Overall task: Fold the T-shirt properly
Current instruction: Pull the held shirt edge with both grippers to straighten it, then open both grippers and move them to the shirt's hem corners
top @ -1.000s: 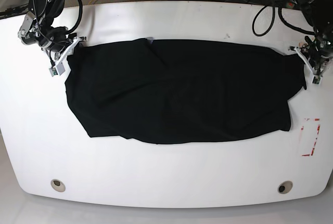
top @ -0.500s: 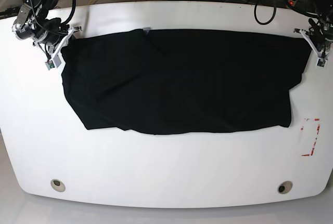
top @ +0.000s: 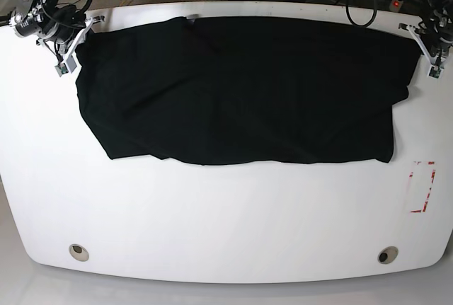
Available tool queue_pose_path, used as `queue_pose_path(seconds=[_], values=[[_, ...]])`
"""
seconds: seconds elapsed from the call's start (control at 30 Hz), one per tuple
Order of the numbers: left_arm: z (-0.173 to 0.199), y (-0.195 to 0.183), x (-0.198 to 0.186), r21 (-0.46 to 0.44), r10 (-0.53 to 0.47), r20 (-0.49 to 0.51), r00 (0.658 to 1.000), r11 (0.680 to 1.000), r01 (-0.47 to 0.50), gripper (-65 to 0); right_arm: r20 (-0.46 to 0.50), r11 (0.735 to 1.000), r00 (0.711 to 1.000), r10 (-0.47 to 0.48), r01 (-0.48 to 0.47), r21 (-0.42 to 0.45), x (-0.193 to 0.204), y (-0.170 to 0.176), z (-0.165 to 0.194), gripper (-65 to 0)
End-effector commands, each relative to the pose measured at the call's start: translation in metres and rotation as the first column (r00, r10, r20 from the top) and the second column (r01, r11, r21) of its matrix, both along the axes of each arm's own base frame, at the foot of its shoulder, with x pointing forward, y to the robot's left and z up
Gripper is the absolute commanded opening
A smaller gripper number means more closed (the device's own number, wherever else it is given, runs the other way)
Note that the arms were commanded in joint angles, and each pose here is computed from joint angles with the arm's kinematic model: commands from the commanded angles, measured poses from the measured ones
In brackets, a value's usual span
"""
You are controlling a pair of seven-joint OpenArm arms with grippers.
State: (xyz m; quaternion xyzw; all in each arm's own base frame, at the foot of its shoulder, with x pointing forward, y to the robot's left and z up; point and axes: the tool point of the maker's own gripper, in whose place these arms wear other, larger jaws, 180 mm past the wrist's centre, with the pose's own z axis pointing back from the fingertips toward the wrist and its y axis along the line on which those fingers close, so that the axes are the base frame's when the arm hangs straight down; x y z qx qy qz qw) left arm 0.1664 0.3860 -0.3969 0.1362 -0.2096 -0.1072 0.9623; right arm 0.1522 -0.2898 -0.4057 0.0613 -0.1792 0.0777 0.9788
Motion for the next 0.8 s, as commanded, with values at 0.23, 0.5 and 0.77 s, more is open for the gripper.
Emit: queue_pose_path(seconds=[0.23, 0.5, 0.77], values=[[0.035, 0.010, 0.016, 0.090, -0.031, 0.072, 0.997, 0.996, 0.024, -22.6, 0.082, 0.992, 0.997, 0.002, 0.009, -0.128, 0.011, -0.025, 0.041, -33.8], [0.071, 0.022, 0.024, 0.126, 0.019, 0.152, 0.988, 0.991, -0.039, -20.3, 0.189, 0.985, 0.982, -0.012, 0.044, -0.167, 0.038, -0.030, 0.070, -32.7], [0.083, 0.009, 0.055, 0.091, -0.011, 0.231, 0.973, 0.996, -0.010, -20.4, 0.232, 0.992, 0.972, 0.028, 0.001, -0.124, 0.102, -0.023, 0.070, -33.0]])
